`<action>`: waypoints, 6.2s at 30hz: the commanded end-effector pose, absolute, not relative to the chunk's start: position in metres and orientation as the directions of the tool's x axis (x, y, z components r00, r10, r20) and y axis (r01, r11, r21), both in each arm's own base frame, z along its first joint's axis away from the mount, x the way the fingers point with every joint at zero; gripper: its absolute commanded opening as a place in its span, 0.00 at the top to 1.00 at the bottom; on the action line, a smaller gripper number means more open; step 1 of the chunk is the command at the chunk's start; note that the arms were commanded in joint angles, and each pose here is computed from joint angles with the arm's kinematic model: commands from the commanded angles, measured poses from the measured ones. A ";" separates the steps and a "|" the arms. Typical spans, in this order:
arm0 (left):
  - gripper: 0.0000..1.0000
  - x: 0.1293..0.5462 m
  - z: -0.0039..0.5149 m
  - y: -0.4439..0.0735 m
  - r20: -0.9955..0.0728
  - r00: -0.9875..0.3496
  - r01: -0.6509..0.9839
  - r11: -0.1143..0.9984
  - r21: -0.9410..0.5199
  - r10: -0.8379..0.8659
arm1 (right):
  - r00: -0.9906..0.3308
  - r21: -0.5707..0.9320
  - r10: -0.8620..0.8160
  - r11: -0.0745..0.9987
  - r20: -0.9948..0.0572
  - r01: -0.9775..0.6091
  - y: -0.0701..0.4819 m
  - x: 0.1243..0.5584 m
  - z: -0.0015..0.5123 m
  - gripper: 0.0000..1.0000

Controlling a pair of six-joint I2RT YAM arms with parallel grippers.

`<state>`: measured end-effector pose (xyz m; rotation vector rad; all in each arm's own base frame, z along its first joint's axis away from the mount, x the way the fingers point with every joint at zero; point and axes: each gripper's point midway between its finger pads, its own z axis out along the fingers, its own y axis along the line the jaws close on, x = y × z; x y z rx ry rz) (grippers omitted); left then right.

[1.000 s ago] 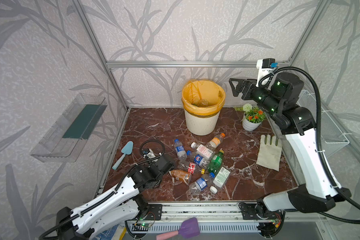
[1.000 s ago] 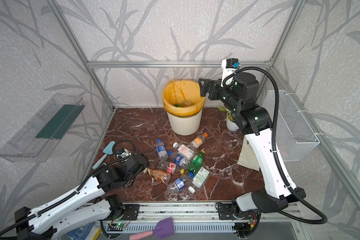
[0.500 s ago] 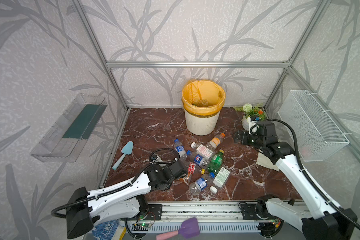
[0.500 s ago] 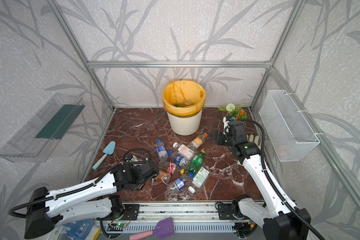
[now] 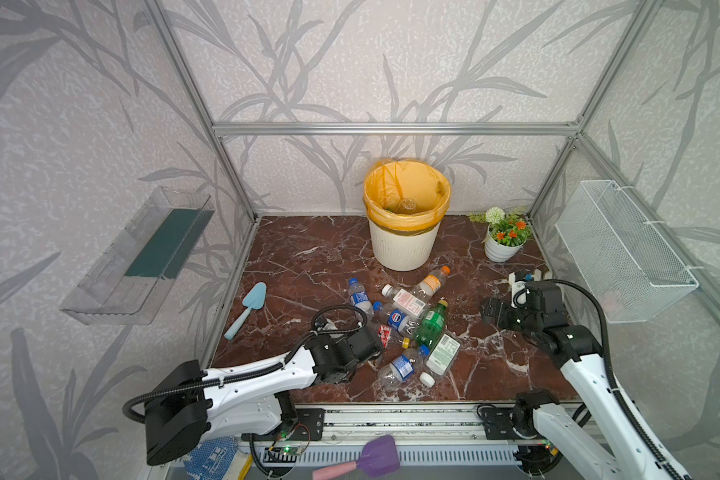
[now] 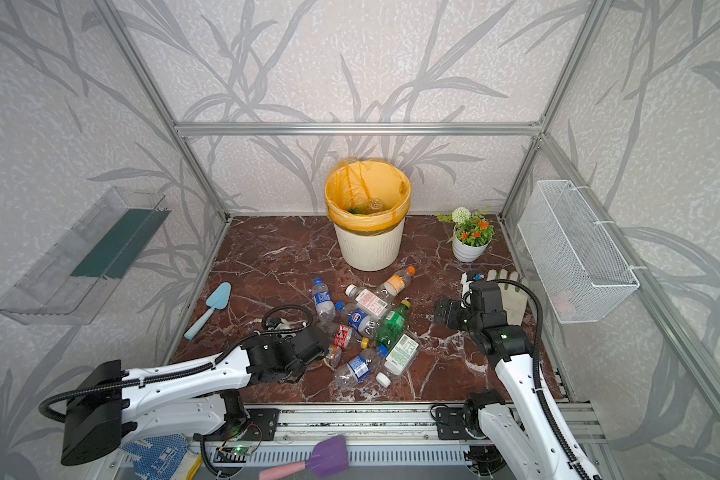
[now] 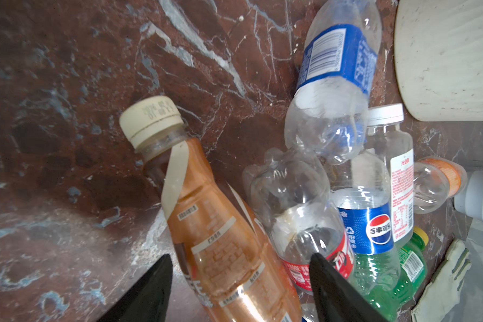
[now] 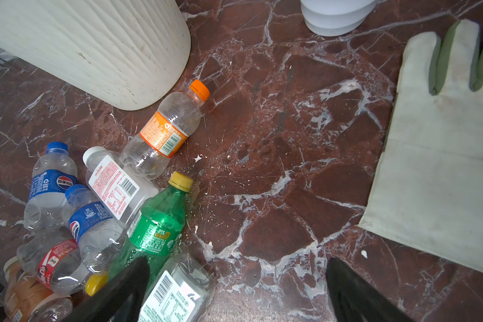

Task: Throw the plastic bottles in the bin
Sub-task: 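Return the right gripper to the bottles while the left gripper grasps the brown latte bottle, then lift the brown latte bottle with the left gripper over the bin, then release the latte bottle into the bin and lower the left gripper to the bottles, then lower the right gripper onto a clear green-labelled bottle and grasp it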

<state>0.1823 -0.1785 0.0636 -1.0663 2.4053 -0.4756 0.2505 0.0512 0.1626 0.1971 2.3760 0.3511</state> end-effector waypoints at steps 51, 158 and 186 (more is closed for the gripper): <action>0.56 0.417 0.467 -0.231 -0.903 -0.191 0.249 0.871 -0.423 -0.384 | -0.566 0.404 0.329 0.915 -0.756 -0.008 0.056 0.272 0.245 0.01; 0.01 0.238 0.169 -0.133 -0.717 -0.672 -0.113 0.983 -0.144 -0.182 | -0.835 0.261 0.486 0.867 -0.257 0.424 0.102 0.190 0.073 0.35; 0.01 0.228 0.160 -0.120 -0.704 -0.681 -0.145 0.979 -0.141 -0.202 | -0.879 0.139 0.451 0.891 -0.157 0.432 0.131 0.197 0.021 0.29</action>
